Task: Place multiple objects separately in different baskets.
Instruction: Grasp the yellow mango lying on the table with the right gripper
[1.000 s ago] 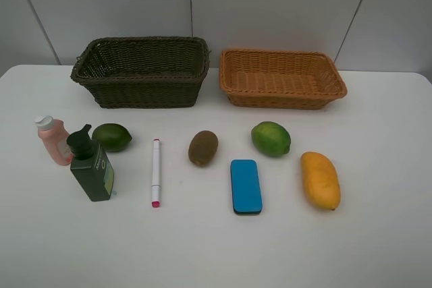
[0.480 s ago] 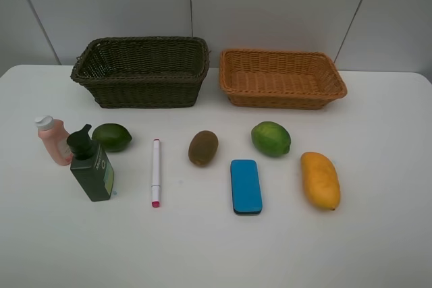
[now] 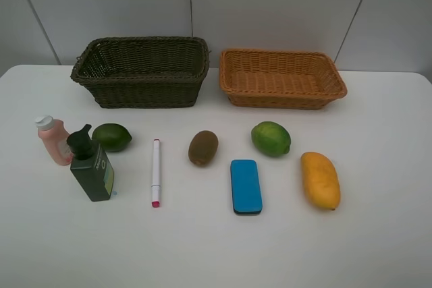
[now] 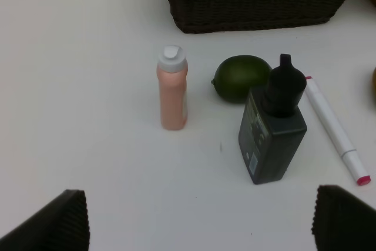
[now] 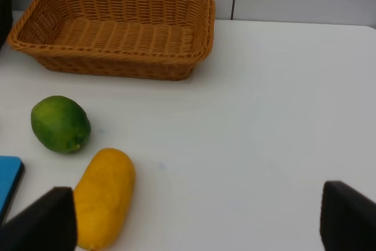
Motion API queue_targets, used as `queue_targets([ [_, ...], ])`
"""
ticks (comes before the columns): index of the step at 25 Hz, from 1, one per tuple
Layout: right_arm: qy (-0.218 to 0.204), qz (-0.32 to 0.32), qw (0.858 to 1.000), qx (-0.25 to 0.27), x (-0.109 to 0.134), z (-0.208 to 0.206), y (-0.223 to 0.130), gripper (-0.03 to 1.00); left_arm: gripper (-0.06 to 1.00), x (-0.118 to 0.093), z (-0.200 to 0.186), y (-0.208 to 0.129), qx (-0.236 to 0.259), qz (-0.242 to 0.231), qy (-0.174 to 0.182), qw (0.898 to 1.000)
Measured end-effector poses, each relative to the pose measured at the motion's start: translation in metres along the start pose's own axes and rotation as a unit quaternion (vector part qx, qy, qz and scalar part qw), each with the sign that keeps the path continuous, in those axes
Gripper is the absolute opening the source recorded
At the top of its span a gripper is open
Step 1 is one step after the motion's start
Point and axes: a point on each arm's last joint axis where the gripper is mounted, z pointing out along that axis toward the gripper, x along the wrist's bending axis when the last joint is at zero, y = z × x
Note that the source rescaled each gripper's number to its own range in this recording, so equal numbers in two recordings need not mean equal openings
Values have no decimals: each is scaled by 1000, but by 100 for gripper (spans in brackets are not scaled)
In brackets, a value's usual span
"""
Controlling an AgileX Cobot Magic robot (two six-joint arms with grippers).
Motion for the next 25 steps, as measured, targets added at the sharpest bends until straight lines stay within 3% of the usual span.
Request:
queue_targets([
  [25, 0, 0, 1000, 0, 0, 0, 0, 99, 100, 0, 0, 0, 0, 0, 0, 1000],
])
